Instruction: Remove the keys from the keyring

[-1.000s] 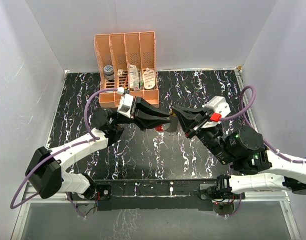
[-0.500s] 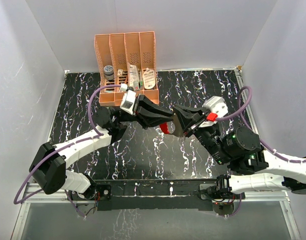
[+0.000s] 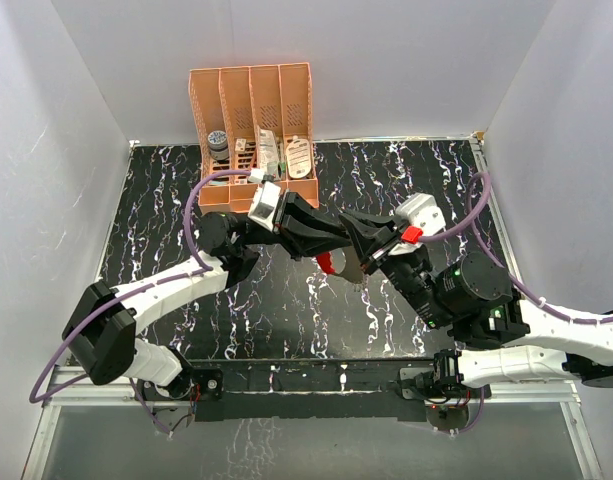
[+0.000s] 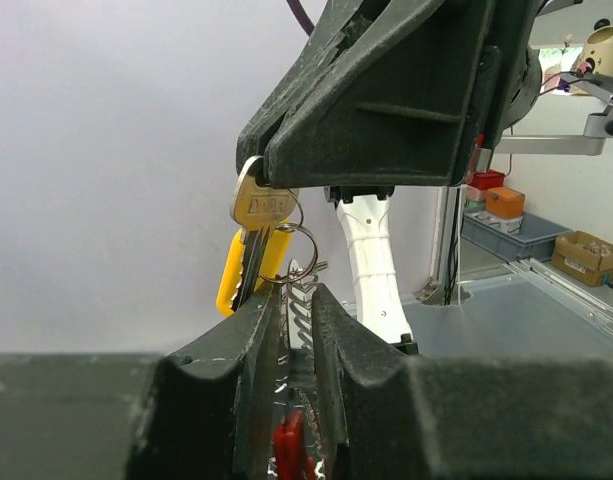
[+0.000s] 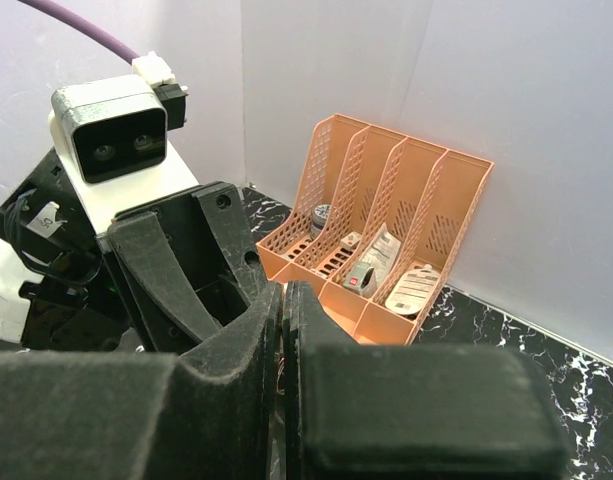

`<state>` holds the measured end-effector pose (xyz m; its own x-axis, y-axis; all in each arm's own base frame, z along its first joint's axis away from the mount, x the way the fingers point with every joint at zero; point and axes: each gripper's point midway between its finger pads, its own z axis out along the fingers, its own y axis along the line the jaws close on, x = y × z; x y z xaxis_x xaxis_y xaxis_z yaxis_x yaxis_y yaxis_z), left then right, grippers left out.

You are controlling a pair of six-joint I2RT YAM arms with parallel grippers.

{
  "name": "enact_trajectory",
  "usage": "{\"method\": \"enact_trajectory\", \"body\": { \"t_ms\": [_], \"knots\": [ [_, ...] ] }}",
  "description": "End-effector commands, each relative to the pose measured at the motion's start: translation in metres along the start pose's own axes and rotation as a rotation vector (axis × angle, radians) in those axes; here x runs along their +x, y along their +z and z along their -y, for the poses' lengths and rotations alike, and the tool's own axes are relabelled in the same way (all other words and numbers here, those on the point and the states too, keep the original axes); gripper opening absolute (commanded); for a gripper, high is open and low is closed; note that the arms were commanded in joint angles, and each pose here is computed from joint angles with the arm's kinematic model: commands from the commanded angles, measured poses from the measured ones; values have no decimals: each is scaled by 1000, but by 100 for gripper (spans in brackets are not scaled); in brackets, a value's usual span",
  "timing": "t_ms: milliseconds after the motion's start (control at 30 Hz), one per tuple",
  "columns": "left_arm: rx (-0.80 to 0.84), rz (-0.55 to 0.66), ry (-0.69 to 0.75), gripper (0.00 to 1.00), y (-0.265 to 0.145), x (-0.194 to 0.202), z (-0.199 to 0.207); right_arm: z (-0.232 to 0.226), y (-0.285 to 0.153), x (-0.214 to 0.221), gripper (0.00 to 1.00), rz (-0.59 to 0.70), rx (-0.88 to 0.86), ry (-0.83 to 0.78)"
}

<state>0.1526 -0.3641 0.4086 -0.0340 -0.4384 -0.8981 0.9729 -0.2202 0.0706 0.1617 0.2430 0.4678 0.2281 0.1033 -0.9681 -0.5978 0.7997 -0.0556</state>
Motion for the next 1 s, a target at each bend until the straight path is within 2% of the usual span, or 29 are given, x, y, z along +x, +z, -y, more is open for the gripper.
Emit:
{"method": "enact_trajectory", "body": {
  "t_ms": [0, 500, 567, 633, 667, 967],
  "knots": [
    [-16, 45, 73, 19, 9, -19, -4, -2, 2, -16, 0, 59, -8, 46],
    [-103, 90, 111, 20, 6, -25, -15, -3, 1, -15, 0, 56, -21, 52],
    [-146, 105, 104, 16, 5, -25, -22, -4, 1, -14, 0, 54, -22, 51],
    [-196, 104, 104, 5, 4, -27, -30, -3, 1, -14, 0, 52, -20, 50],
    [-211, 96, 111, 0, 3, -30, -32, -3, 1, -14, 0, 52, -20, 49],
    [-388, -63, 207, 0, -15, -21, -55, 9, -8, -20, 0, 84, -10, 54]
  ]
}}
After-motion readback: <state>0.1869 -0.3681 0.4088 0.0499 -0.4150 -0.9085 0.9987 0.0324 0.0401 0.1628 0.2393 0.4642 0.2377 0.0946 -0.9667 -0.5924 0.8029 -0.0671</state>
